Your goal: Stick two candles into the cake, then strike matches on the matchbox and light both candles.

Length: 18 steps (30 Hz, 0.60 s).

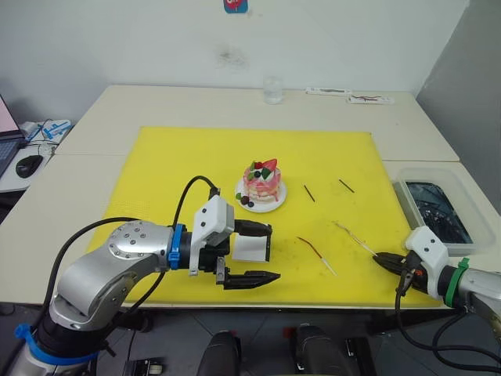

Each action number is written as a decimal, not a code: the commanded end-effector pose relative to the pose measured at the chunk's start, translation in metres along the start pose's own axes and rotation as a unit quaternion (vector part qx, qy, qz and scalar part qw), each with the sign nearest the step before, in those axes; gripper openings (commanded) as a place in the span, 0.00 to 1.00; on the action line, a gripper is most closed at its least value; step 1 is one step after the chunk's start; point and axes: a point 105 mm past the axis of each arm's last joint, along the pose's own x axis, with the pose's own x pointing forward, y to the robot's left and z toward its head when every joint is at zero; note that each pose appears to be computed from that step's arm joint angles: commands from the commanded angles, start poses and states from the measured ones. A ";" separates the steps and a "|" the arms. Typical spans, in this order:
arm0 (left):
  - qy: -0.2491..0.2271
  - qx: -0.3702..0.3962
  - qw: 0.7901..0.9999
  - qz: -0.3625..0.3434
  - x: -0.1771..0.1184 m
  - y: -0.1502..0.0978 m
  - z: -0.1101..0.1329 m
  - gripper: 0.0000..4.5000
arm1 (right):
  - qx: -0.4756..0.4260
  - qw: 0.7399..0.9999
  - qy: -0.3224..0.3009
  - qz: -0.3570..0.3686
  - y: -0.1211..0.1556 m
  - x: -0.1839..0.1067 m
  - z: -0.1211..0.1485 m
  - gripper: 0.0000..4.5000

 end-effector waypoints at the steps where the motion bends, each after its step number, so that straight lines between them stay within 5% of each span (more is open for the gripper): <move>1: -0.003 0.004 1.000 0.010 -0.003 0.002 -0.001 1.00 | 0.011 1.000 -0.019 -0.003 -0.002 -0.011 0.010 0.01; 12: -0.026 -0.080 0.995 0.060 -0.015 0.014 -0.015 1.00 | 0.029 0.990 -0.126 0.049 0.011 -0.031 0.061 0.01; 18: -0.138 -0.192 0.971 0.042 -0.007 0.022 0.019 1.00 | 0.074 0.961 -0.236 0.124 0.034 -0.027 0.122 0.01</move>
